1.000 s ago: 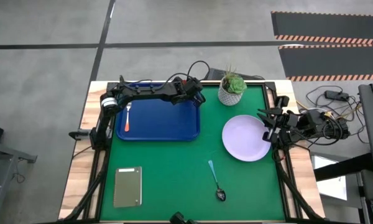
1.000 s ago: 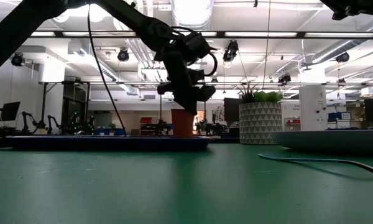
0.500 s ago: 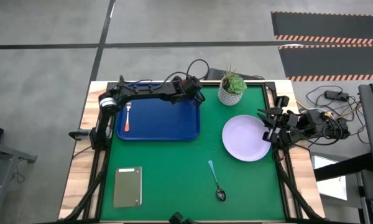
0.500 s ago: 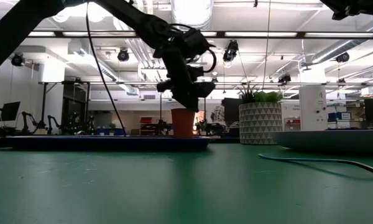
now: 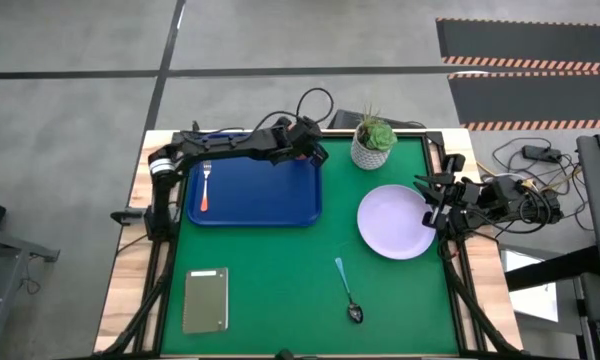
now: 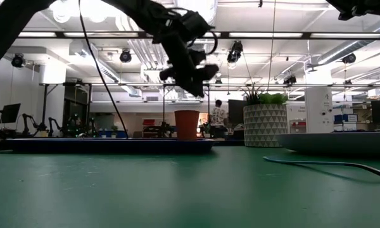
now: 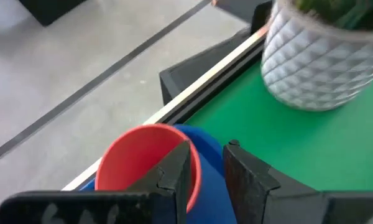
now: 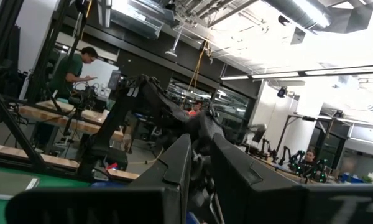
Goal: Pick and place plate/cup/fork/spoon on tray
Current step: Put the white plate on the blue tray
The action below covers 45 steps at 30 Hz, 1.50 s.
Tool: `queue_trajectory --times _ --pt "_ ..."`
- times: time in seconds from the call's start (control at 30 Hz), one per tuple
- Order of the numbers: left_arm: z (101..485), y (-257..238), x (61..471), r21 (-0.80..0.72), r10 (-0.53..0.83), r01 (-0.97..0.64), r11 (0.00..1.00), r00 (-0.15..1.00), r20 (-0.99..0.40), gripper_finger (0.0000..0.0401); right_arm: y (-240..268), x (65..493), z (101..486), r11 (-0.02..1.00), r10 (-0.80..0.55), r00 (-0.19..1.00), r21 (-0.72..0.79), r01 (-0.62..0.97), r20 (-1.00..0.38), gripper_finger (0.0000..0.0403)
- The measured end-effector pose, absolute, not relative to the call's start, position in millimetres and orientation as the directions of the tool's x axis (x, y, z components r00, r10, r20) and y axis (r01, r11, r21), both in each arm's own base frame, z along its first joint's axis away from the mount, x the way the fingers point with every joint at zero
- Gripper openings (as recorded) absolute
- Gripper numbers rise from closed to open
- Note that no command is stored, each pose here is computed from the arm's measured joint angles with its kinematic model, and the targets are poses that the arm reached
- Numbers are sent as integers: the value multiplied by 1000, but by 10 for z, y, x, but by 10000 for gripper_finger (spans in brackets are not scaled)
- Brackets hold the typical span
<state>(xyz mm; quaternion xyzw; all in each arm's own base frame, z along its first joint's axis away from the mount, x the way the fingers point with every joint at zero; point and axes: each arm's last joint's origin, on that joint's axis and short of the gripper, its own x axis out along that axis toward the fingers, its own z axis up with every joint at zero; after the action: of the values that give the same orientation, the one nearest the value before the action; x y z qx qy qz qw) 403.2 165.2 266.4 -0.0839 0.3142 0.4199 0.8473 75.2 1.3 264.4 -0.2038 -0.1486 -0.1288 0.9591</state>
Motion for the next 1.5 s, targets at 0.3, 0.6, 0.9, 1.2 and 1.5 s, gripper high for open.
queue_trajectory --times 0.3,0.6,0.9,1.2,1.5 --pt "3005 1133 4029 104 610 -678 728 570 -552 75 13 753 2644 883 -186 923 -354 307 337 52" --pt "3012 486 4141 115 407 -426 898 700 -587 75 13 753 2644 889 -186 923 -342 304 337 52" --pt "3177 -45 3995 105 212 -187 977 784 -583 75 16 775 2637 907 -185 928 -308 288 323 52" --pt "3234 -569 3508 183 80 1 983 898 -432 75 59 932 2742 958 -107 970 -238 159 217 52" --pt "3166 -519 2845 232 54 8 973 964 -259 75 148 1470 2536 994 -62 995 -94 54 -78 52"
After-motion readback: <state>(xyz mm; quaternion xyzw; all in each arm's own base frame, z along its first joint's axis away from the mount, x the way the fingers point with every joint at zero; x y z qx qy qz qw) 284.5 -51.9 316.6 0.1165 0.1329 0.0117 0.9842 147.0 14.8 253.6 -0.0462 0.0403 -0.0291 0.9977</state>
